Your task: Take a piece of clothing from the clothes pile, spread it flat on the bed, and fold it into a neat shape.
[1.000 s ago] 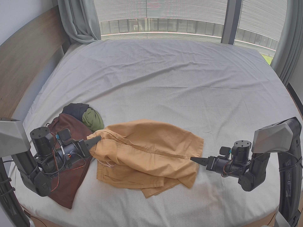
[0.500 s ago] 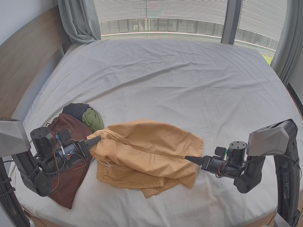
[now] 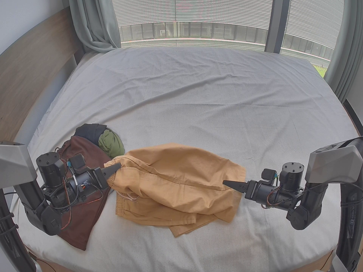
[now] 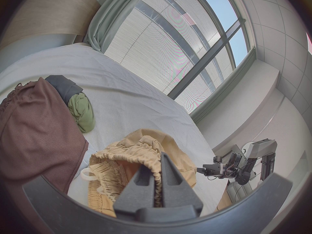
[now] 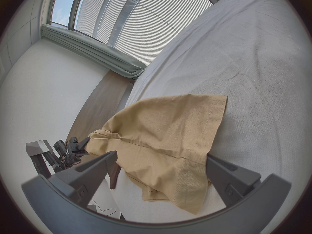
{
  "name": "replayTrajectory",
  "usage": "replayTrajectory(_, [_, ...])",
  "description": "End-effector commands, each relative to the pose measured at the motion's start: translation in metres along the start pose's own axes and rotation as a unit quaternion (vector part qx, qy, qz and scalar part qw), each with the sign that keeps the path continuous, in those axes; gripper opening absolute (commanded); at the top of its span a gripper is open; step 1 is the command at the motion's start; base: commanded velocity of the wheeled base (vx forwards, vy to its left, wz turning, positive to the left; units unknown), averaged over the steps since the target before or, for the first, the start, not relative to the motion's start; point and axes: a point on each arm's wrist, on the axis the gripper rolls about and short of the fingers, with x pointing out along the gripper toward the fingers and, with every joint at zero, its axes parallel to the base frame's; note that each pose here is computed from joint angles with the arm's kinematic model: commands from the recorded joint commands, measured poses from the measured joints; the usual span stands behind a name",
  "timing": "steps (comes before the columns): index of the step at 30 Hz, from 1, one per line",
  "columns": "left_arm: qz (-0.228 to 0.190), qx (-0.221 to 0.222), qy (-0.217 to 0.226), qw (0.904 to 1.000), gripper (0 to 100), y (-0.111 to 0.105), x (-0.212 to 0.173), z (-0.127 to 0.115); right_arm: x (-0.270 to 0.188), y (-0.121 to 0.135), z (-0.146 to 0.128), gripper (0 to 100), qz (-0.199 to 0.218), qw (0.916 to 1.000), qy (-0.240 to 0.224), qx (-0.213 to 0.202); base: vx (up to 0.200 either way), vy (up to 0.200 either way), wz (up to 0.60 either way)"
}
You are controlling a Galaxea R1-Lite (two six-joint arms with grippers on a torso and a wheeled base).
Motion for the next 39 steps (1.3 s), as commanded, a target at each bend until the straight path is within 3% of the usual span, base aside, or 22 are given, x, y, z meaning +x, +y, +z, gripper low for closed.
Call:
replayTrajectory(1, [-0.001, 0.000, 0.000, 1.0000, 0, 0.000, 0.000, 0.000, -0.004, 0.007, 0.003, 100, 0.019, 0.9998, 0.006, -0.004, 0.000, 0.000, 0.00])
replayTrajectory(14, [0.000, 0.000, -0.001, 1.0000, 0, 0.000, 0.000, 0.000, 0.020, -0.023, -0.013, 100, 0.006, 0.9996, 0.027, 0.012, 0.000, 0.000, 0.00])
replayTrajectory(25, [-0.001, 0.000, 0.000, 1.0000, 0, 0.000, 0.000, 0.000, 0.022, -0.024, -0.014, 100, 0.008, 0.9996, 0.026, 0.011, 0.000, 0.000, 0.00])
replayTrajectory(26, [-0.001, 0.000, 0.000, 1.0000, 0, 0.000, 0.000, 0.000, 0.022, -0.024, -0.013, 0, 0.008, 0.9996, 0.024, 0.010, 0.000, 0.000, 0.00])
replayTrajectory(39, [0.005, -0.003, 0.004, 1.0000, 0, 0.004, 0.002, -0.003, -0.007, -0.006, 0.005, 0, 0.027, 0.9994, 0.019, 0.007, 0.000, 0.000, 0.00])
